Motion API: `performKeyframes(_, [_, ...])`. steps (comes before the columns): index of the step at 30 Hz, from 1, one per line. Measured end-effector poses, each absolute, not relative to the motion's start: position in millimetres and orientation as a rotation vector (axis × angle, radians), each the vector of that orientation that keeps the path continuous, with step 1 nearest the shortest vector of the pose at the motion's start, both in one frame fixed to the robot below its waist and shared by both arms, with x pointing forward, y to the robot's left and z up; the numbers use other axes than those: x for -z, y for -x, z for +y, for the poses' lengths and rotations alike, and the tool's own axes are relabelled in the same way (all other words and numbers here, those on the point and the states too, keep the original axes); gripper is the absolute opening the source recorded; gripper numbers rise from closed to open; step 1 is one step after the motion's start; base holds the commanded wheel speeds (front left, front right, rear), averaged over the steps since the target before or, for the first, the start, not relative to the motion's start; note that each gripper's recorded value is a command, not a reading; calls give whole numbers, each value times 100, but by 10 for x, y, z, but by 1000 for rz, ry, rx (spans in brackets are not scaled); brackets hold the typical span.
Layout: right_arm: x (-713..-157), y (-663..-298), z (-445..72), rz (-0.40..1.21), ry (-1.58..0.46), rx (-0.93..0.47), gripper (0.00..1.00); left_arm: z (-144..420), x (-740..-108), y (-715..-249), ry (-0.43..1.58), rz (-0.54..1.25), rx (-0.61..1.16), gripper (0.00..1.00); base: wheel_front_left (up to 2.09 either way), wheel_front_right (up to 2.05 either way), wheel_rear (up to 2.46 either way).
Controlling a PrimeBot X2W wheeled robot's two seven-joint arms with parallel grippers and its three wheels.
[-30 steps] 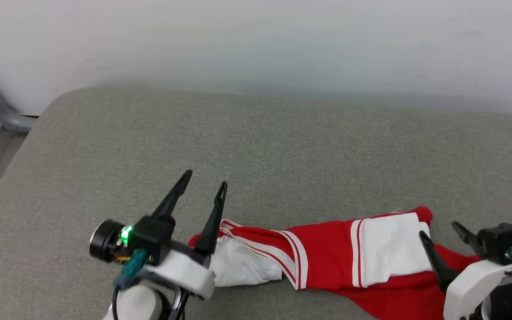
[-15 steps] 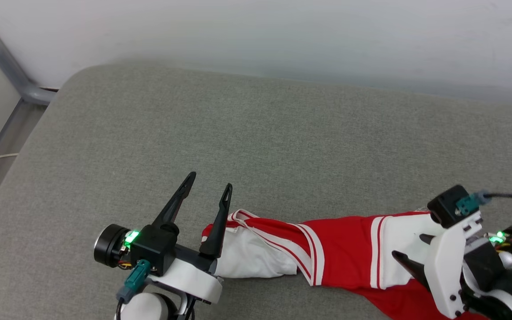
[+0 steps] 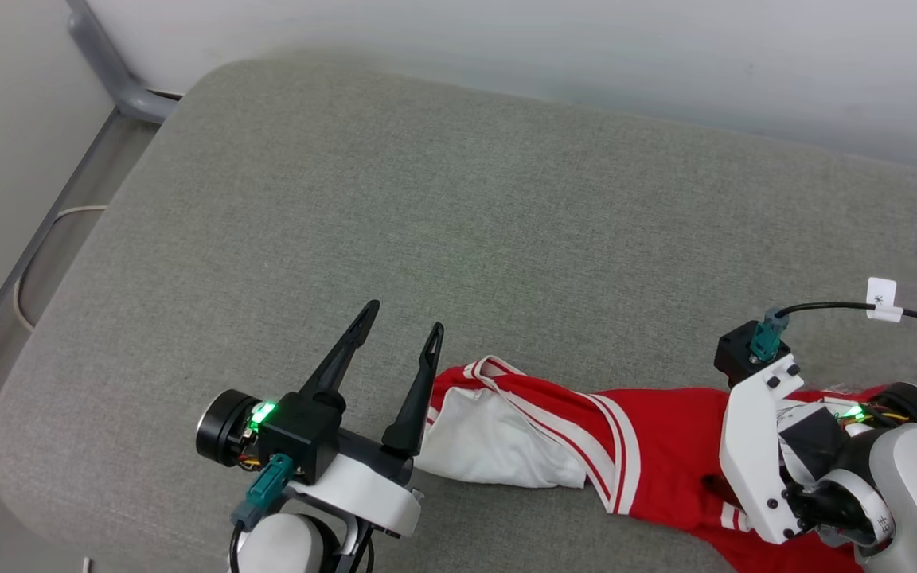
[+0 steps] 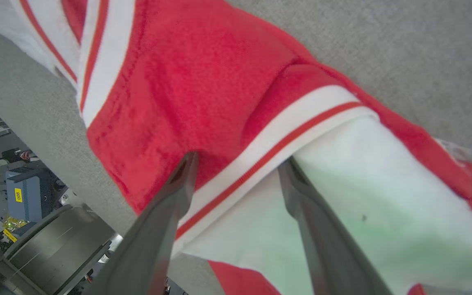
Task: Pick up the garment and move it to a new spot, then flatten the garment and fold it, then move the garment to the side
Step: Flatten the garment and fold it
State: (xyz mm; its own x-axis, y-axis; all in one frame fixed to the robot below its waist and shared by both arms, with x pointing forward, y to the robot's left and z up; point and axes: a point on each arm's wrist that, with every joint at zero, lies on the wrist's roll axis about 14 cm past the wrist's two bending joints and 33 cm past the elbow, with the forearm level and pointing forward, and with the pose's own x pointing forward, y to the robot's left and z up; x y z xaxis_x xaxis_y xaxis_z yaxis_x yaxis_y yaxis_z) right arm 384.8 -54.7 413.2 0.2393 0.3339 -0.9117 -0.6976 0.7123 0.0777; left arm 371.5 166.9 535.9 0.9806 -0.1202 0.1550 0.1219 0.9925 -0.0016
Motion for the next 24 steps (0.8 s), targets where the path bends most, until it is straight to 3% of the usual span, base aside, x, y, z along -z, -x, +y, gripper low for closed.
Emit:
performKeyframes(7, [-3838, -3838, -520, 1191, 381, -733, 100, 1759, -5282, -3698, 7, -129, 92, 100, 0, 0, 0])
performKeyframes(8, [-3806, -3824, -519, 1200, 386, -736, 84, 1765, -5273, -3698, 7, -127, 90, 100, 0, 0, 0])
performKeyframes(9, [-3780, -3820, -527, 1206, 388, -736, 84, 1769, -5264, -3697, 5, -124, 89, 100, 0, 0, 0])
performKeyframes(10, [-3760, -3821, -538, 1207, 392, -735, 2, 1768, -5259, -3696, 4, -122, 89, 100, 0, 0, 0])
performKeyframes(17, [-3962, -4054, -470, 1077, 337, -724, 0, 1751, -5277, -3676, 6, -128, 92, 100, 0, 0, 0])
performKeyframes(24, [-4798, -4666, -478, 792, 310, -648, 0, 1710, -5394, -3593, 6, -164, 106, 100, 0, 0, 0])
